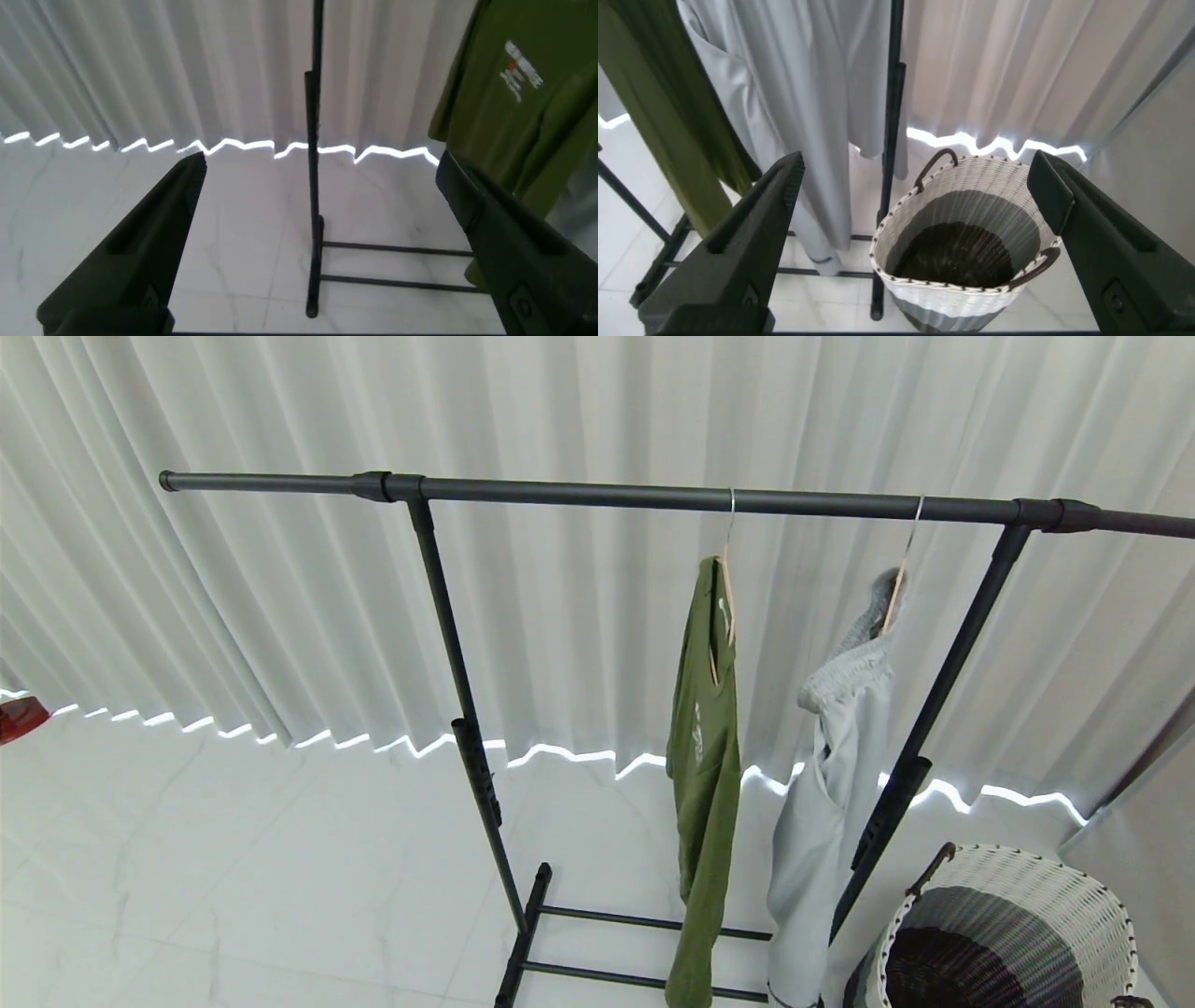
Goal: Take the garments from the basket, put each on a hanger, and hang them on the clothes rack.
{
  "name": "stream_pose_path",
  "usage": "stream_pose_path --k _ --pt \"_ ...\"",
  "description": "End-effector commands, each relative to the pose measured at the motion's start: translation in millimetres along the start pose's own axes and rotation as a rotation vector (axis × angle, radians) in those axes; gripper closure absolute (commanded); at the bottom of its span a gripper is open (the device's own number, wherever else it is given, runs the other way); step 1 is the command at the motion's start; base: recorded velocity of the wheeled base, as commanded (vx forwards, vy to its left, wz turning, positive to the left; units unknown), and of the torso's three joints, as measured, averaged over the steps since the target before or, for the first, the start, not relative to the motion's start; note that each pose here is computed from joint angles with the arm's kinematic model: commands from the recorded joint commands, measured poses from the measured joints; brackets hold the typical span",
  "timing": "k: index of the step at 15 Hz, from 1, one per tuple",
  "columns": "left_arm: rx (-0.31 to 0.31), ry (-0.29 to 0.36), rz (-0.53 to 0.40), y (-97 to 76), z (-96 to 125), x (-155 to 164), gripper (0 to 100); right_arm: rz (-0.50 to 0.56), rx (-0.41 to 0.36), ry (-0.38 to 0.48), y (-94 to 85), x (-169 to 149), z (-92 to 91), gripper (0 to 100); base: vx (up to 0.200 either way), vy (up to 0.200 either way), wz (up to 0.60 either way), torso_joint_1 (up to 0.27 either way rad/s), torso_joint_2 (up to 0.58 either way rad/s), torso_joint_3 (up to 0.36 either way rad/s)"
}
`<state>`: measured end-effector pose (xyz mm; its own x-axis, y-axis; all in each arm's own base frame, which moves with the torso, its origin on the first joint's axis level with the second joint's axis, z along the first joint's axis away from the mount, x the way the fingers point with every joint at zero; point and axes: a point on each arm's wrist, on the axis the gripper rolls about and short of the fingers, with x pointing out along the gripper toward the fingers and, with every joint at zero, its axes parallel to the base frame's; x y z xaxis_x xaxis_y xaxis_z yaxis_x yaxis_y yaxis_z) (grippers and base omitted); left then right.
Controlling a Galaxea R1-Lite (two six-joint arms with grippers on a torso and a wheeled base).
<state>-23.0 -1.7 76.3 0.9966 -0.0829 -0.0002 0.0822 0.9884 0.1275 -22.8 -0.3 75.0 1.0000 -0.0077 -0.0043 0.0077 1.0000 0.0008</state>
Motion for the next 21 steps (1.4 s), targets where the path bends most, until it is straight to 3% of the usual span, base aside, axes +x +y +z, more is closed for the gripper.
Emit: stream_pose_path --k 1,21 --pt "-0.089 0.013 0.014 0.1 -1.5 0.2 0 0.0 0.002 0.0 0.0 0.0 0.0 0 0.0 0.0 0.0 0.0 0.0 0.0" --pt "-0.109 0.012 0.021 0.3 -1.5 0.1 0 0.0 0.004 0.0 0.0 0.0 0.0 0 0.0 0.0 0.0 0.0 0.0 0.0"
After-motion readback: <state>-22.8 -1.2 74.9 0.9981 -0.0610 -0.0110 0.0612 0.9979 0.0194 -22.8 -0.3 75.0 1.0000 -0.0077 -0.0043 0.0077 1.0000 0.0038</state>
